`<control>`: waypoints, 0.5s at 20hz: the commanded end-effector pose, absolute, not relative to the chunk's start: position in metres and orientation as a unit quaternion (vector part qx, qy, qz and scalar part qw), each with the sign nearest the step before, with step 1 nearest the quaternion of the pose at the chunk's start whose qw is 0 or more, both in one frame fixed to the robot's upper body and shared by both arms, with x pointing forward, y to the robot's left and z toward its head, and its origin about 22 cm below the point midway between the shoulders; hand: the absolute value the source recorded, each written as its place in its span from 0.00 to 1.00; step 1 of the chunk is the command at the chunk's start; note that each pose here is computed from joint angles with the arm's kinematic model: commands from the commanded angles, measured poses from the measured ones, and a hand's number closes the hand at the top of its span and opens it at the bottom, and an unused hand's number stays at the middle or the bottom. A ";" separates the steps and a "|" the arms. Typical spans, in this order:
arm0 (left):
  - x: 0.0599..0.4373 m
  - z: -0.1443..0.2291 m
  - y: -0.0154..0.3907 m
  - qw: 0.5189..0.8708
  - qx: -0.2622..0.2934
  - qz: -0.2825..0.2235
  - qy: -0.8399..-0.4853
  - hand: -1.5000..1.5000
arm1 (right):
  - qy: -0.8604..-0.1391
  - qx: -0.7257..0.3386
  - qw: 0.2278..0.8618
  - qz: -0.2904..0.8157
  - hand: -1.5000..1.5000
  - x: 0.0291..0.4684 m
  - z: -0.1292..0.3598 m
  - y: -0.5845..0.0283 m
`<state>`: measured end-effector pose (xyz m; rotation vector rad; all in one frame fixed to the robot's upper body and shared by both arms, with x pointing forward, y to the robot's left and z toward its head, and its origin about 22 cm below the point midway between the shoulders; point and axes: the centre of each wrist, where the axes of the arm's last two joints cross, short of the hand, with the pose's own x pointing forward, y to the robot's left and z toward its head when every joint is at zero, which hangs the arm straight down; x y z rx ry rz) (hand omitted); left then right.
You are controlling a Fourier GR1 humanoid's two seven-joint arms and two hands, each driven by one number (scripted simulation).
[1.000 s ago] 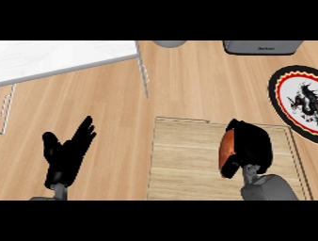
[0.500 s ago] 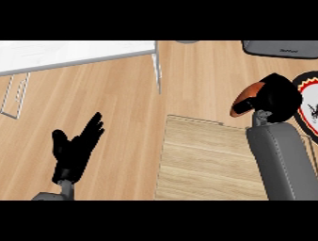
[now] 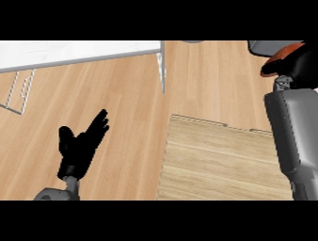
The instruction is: Pick the sweet potato from the tray and place it in the plate
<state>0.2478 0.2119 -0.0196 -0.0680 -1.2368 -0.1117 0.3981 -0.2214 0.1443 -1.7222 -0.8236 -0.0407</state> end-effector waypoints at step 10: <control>0.249 -0.021 0.218 0.816 -0.019 -0.034 -0.576 0.50 | -0.340 -0.758 0.490 -0.264 1.00 0.401 0.120 -0.277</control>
